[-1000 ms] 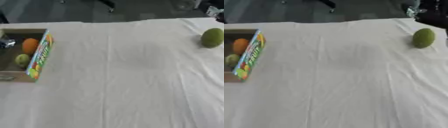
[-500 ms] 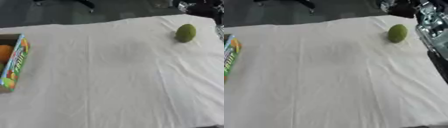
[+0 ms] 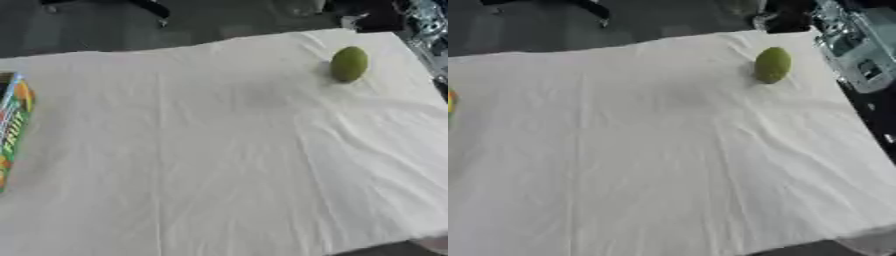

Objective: Pick up the objects with one hand, pass them to the other hand, and then place them into the box on the other side of the table.

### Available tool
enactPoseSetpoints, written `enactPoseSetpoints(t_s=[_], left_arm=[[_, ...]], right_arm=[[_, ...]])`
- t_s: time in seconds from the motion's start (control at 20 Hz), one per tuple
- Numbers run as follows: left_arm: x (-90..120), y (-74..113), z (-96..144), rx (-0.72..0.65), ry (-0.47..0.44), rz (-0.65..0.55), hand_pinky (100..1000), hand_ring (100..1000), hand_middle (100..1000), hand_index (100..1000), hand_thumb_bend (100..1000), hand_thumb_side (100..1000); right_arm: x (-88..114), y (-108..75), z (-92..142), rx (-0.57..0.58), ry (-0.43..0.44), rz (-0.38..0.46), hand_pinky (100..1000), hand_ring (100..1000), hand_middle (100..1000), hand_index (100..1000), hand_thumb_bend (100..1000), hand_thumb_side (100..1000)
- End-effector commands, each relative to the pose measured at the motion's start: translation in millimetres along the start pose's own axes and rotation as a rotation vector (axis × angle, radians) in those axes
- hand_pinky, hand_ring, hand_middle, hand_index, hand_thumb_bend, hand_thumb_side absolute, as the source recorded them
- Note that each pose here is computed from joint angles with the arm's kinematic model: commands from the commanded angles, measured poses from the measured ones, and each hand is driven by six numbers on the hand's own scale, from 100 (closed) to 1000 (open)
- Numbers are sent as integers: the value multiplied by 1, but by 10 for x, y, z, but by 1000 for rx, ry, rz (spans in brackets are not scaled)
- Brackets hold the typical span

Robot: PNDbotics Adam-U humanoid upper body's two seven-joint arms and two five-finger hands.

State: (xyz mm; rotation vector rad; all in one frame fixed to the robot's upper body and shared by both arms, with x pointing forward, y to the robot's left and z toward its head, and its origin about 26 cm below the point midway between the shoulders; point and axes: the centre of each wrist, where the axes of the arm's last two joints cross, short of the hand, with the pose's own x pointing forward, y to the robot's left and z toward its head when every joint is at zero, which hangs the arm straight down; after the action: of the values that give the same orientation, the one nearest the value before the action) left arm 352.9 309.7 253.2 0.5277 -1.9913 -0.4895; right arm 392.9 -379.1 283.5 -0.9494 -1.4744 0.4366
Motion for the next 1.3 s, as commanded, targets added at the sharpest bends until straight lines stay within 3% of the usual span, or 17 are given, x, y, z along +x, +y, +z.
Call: enactPoseSetpoints(t_s=[0.05, 0.65, 1.3], left_arm=[[92, 68, -1, 33, -35, 18, 668, 756, 684, 788, 703, 533], [54, 54, 12, 52, -24, 32, 667, 749, 664, 779, 708, 496], [48, 41, 11, 56, -21, 37, 666, 747, 658, 776, 703, 487]], right_arm=[[-69, -262, -58, -27, 19, 59, 791, 808, 795, 851, 577, 309], [-318, -470, -138, 157, 70, 179, 819, 830, 813, 857, 612, 252], [-507, -370, -333, 222, 160, 210, 824, 834, 814, 856, 597, 252]])
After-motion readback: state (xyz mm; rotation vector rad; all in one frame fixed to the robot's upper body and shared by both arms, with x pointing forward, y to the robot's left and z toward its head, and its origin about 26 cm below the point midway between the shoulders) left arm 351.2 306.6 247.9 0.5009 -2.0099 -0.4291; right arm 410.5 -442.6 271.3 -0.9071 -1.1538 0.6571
